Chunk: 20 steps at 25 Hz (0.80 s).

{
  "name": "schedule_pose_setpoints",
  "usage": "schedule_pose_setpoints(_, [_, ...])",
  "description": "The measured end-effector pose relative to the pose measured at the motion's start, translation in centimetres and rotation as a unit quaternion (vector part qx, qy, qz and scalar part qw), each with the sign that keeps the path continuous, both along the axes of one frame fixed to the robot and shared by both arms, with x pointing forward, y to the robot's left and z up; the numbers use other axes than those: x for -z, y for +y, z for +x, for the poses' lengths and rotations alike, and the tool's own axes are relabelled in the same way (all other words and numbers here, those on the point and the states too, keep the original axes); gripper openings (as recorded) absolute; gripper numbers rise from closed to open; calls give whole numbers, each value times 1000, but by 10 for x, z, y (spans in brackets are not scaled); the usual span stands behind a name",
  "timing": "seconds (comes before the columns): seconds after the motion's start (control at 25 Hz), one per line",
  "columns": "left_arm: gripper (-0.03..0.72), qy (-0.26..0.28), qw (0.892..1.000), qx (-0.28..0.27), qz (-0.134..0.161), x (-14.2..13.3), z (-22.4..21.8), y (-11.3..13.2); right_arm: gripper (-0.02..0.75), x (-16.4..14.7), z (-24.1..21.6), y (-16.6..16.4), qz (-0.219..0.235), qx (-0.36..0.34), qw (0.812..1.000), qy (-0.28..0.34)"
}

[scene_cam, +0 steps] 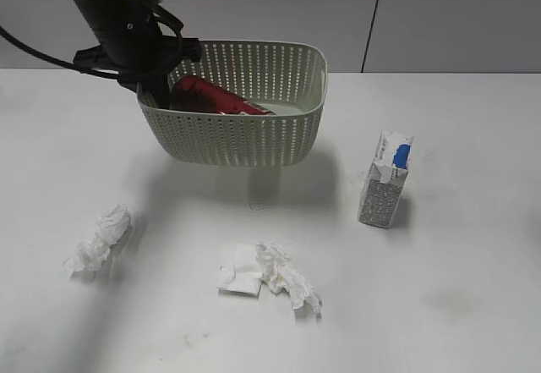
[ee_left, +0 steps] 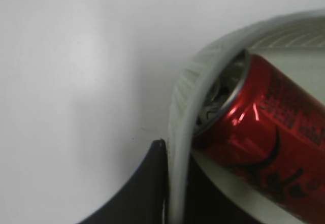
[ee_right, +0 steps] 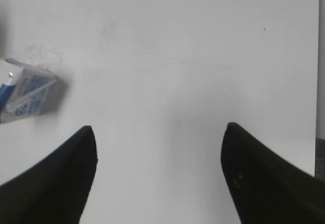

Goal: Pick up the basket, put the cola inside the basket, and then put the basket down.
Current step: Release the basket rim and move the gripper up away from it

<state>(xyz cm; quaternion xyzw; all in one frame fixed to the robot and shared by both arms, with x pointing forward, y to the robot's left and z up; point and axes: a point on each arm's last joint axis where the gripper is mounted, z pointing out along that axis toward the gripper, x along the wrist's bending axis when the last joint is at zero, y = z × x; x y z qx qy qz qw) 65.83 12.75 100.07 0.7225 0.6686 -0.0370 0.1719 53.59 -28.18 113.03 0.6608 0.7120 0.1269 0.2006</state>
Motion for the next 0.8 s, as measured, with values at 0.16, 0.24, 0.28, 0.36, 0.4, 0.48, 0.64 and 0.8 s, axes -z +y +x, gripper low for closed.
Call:
schedule_pose_setpoints(0.16, [-20,1,1000,0,-1,0,0,0,594,6,-36,-9,-5,-6,1000,-6])
schedule_pose_setpoints(0.24, [-20,1,1000,-1,-2,0,0,0,593,9,-58,-9,7,-9,1000,-18])
schedule_pose_setpoints(0.28, [-20,1,1000,-1,-2,0,0,0,593,10,-67,-8,12,-13,1000,-25])
schedule_pose_setpoints(0.36, [-20,1,1000,-1,-2,0,0,0,593,17,-88,-8,17,-30,999,-40])
schedule_pose_setpoints(0.4, [-20,1,1000,-1,-2,0,0,0,593,19,-98,-7,18,-37,998,-51])
schedule_pose_setpoints(0.48, [-20,1,1000,-1,-2,0,0,0,593,31,-118,-8,17,-49,997,-58])
schedule_pose_setpoints(0.64, [-20,1,1000,-1,-3,0,0,0,593,55,-155,-10,16,-55,996,-65])
schedule_pose_setpoints(0.8, [-20,3,1000,-2,-4,0,0,-1,593,71,-188,-13,16,-56,995,-85])
